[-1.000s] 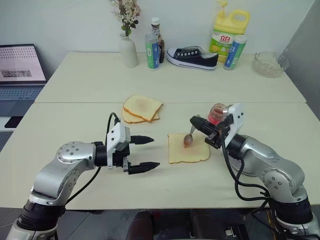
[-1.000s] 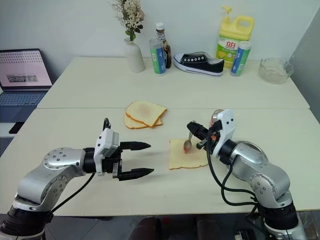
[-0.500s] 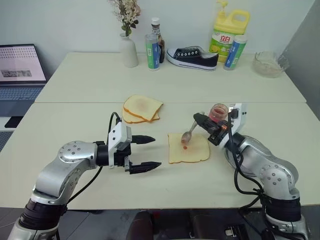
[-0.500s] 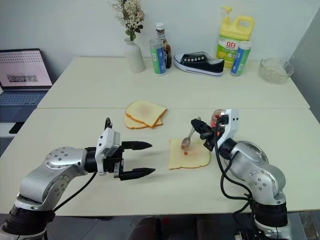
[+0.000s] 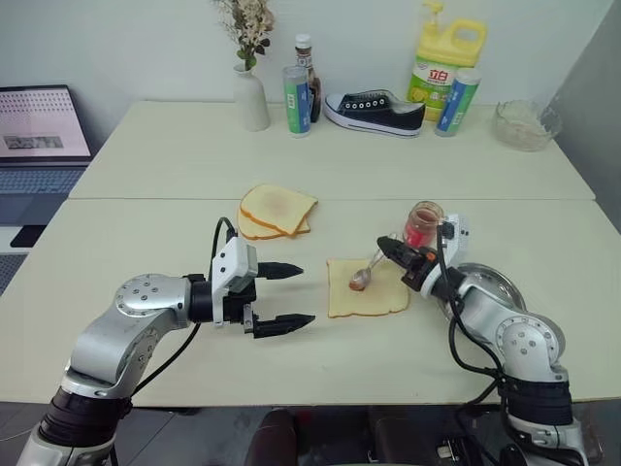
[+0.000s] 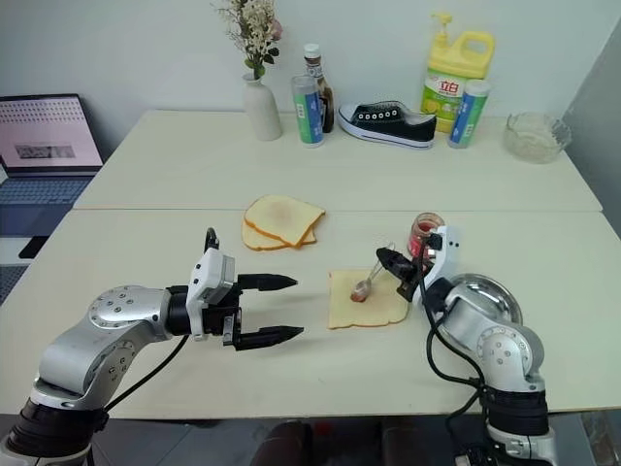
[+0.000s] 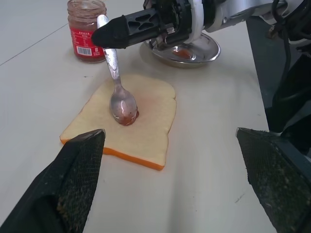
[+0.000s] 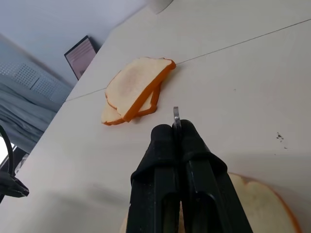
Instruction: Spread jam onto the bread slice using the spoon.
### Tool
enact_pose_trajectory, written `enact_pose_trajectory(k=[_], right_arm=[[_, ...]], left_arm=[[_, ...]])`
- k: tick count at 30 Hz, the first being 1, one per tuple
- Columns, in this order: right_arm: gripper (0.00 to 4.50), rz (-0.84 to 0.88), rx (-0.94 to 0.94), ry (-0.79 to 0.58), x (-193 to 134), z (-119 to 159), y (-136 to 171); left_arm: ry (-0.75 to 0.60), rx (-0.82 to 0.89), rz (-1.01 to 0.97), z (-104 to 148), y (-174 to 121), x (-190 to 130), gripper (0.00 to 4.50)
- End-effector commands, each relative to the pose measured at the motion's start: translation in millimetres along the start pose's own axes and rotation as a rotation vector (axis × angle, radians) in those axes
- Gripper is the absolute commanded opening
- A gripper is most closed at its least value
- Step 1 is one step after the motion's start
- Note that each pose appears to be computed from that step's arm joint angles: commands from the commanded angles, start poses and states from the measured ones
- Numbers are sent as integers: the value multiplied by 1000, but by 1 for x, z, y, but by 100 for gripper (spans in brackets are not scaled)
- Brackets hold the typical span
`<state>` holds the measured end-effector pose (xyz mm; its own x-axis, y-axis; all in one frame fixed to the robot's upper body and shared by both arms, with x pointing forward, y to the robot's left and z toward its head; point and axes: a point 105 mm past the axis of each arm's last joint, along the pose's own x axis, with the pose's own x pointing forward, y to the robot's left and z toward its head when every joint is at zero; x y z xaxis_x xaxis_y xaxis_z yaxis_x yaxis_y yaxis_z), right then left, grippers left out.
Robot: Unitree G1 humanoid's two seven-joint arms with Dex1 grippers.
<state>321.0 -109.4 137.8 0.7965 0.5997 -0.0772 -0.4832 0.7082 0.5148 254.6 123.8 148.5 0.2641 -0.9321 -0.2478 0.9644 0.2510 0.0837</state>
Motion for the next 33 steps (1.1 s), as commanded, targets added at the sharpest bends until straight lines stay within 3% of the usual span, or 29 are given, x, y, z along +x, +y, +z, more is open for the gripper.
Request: enact_pose_trajectory(k=[1, 8, 14, 19, 23, 27, 33], right_arm=[[1, -22, -45, -35, -11, 14, -5], [1, -54, -84, -54, -28, 27, -11], [1, 6, -19, -116, -22, 43, 7], [1, 110, 121, -100, -1, 31, 29], [1, 118, 142, -40, 8, 9, 29], [1, 67, 118, -6, 7, -2, 15], [1, -41, 96, -56, -10, 11, -15]], left_arm=[[-25, 36, -18, 8, -3, 2, 450], [-36, 42, -34, 9, -1, 7, 450], [-41, 47, -44, 10, -1, 9, 450], [-43, 48, -51, 11, -2, 11, 450], [-43, 48, -53, 11, -3, 11, 450], [-41, 48, -44, 11, -4, 10, 450], [-44, 46, -40, 11, -5, 10, 450]])
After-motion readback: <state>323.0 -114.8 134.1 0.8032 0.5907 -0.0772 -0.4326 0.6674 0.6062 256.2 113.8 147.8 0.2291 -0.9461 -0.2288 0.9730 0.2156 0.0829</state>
